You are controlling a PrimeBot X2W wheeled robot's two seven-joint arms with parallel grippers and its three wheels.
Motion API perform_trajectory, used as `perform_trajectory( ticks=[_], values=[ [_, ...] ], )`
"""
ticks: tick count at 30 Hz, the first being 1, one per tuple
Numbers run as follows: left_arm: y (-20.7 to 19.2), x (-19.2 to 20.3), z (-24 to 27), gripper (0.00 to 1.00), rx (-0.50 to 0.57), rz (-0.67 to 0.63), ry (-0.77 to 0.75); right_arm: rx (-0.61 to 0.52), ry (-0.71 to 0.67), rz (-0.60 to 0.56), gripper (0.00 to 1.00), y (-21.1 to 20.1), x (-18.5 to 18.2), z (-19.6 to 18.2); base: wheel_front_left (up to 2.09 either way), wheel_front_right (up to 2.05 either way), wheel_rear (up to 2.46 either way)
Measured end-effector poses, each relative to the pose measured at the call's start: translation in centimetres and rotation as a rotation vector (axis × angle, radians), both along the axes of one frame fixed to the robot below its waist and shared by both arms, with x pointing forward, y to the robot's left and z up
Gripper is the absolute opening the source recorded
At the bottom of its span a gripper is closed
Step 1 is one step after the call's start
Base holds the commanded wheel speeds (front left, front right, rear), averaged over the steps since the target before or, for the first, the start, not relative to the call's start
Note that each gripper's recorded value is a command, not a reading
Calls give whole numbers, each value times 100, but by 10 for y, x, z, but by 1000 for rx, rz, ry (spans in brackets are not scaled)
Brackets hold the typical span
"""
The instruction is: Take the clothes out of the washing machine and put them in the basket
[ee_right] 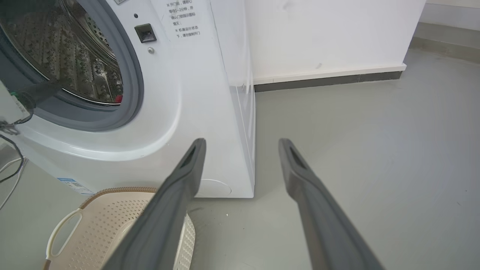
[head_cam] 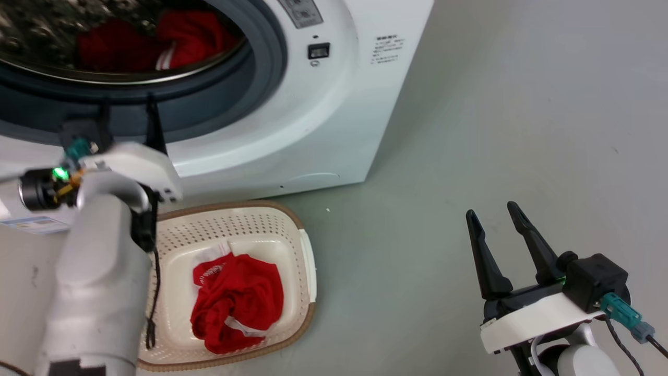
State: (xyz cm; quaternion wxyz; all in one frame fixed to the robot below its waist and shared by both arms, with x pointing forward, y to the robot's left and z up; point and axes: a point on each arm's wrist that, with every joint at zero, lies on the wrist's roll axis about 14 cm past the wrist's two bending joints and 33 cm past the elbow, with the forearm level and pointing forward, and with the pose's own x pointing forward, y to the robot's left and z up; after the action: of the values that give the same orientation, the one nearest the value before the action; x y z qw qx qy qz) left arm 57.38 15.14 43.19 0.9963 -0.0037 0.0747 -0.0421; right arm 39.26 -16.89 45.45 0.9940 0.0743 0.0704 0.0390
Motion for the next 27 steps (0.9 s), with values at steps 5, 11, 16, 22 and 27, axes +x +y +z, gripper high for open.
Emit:
perform_trajectory(
  ticks=[5, 11, 16, 22, 27],
  values=[
    [0, 37, -13, 100, 34, -15, 63, 8, 35, -22, 100, -6, 2, -16, 0, 0, 0],
    [1, 83, -29, 100, 74, -32, 145, 16, 77, -34, 100, -9, 8, -38, 0, 0, 0],
    [-8, 115, -53, 100, 109, -67, 253, 23, 128, -43, 100, -11, 12, -61, 0, 0, 0],
    [-12, 148, -78, 100, 141, -77, 364, 33, 181, -52, 100, -13, 12, -84, 0, 0, 0],
    [-15, 168, -95, 100, 158, -77, 453, 32, 229, -77, 100, -19, 5, -99, 0, 0, 0]
  ],
)
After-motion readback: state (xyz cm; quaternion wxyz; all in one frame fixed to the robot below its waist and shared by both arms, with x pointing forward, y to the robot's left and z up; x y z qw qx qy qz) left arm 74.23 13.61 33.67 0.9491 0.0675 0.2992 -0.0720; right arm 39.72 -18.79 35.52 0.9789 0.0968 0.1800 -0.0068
